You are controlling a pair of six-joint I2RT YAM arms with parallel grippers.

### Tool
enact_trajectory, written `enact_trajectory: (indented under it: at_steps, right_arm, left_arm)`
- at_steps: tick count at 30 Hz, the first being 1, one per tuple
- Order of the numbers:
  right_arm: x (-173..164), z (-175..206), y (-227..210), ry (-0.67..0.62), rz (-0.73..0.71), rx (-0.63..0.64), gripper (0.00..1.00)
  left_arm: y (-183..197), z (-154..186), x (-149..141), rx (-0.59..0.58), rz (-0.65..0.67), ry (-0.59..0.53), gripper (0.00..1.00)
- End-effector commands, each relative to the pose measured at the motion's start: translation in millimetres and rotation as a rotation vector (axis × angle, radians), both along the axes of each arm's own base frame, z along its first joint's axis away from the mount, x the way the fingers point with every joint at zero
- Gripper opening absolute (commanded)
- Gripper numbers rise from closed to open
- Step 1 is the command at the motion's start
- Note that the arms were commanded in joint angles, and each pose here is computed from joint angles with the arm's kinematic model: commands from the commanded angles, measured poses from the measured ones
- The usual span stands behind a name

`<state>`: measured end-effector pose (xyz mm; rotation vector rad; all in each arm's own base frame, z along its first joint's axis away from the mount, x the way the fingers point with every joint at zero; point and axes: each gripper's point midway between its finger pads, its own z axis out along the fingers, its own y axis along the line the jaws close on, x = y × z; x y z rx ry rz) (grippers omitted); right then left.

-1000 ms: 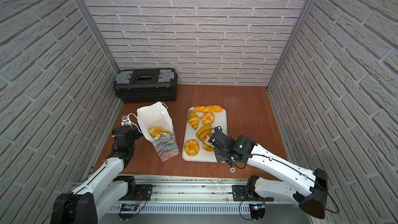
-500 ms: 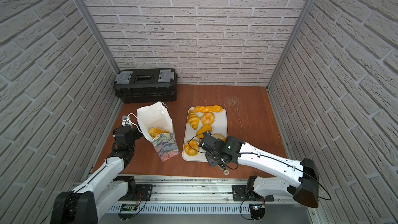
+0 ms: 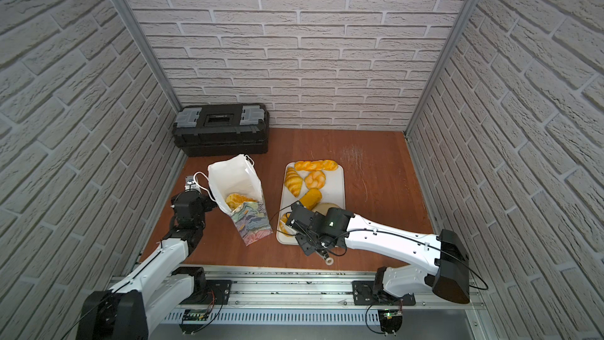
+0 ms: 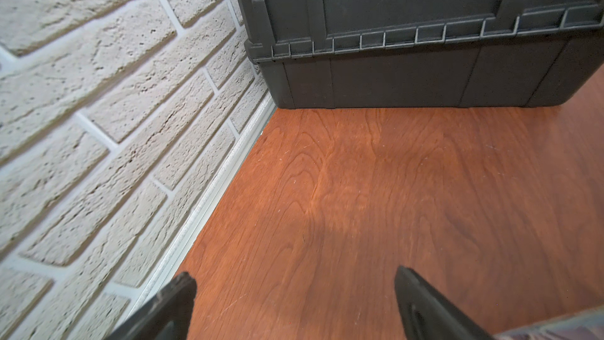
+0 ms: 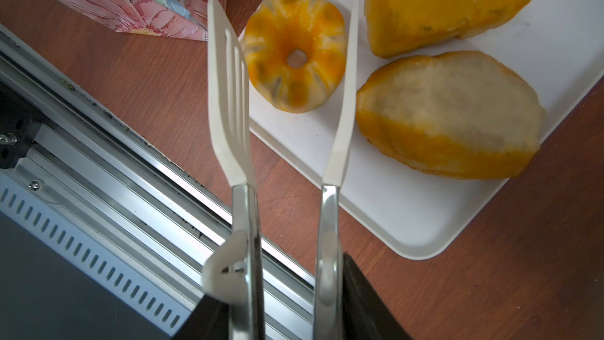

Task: Pack bread into a paper bag
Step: Pick up the fake bread from the plate.

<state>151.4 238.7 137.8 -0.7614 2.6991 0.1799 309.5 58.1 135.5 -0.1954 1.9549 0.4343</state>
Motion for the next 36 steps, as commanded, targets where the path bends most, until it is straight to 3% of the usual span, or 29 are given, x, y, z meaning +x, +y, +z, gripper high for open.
enact_trajectory:
  at_steps: [1,14,36]
  right_arm:
    - [2,8,17,-0.015,0.034,0.058,0.50]
    - [6,-4,15,-0.034,0.030,0.033,0.62]
    - [7,-28,16,-0.004,0.027,-0.024,0.62]
  left_arm:
    - [-1,17,5,0.007,-0.007,-0.056,0.98]
    - [-3,17,6,0.008,-0.017,-0.054,0.98]
    - [-3,16,5,0.009,-0.016,-0.053,0.98]
